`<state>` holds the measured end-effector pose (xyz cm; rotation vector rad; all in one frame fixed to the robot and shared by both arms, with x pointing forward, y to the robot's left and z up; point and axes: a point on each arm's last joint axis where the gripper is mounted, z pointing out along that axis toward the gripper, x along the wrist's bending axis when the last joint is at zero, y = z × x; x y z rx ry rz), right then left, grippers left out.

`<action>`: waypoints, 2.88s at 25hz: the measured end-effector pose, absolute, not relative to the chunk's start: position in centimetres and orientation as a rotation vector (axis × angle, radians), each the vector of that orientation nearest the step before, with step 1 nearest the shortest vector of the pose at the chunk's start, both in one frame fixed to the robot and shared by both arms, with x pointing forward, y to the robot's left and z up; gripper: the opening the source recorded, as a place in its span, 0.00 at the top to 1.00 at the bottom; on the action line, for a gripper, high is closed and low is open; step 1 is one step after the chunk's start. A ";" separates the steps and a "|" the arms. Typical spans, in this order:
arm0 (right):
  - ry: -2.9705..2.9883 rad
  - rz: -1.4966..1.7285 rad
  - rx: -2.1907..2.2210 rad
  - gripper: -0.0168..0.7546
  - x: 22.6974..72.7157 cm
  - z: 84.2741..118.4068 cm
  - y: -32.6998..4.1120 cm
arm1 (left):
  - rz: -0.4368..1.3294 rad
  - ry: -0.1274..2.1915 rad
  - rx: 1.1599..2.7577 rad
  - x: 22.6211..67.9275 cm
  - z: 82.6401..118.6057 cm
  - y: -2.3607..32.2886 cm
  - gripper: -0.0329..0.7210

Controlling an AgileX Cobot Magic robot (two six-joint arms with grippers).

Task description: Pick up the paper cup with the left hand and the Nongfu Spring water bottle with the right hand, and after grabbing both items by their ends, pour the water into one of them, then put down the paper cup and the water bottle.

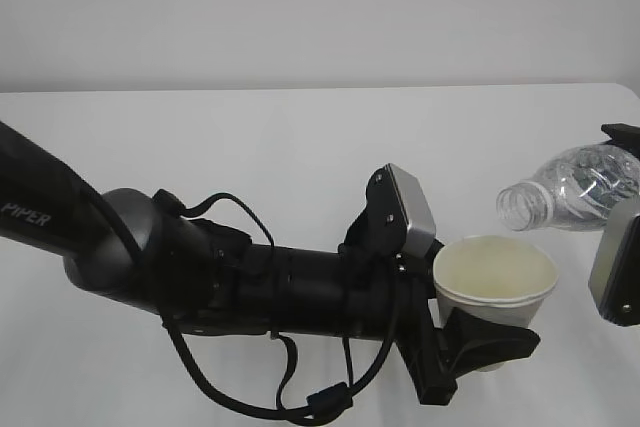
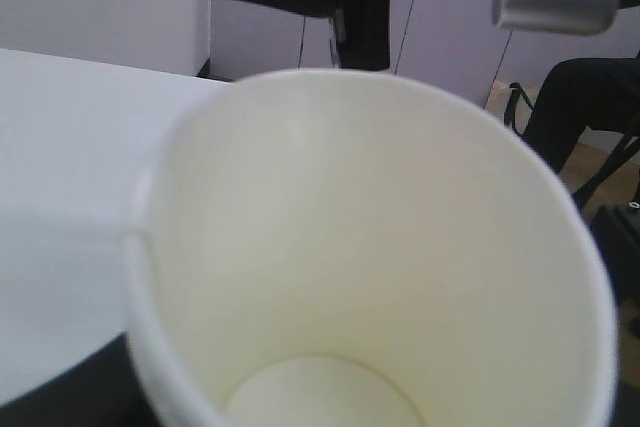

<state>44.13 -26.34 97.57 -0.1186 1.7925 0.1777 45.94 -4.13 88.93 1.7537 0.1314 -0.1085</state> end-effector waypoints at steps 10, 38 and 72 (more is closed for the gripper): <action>1.765 0.161 -0.139 0.39 44.2 97.8 -26.3 | -0.108 0.131 1.754 45.9 88.9 -4.1 0.35; 1.743 0.146 -0.153 0.39 44.2 98.0 -26.4 | -0.108 0.131 1.754 45.9 88.9 -4.1 0.35; 1.734 0.118 -0.177 0.39 44.2 98.0 -26.4 | -0.108 0.132 1.754 45.9 88.9 -4.1 0.35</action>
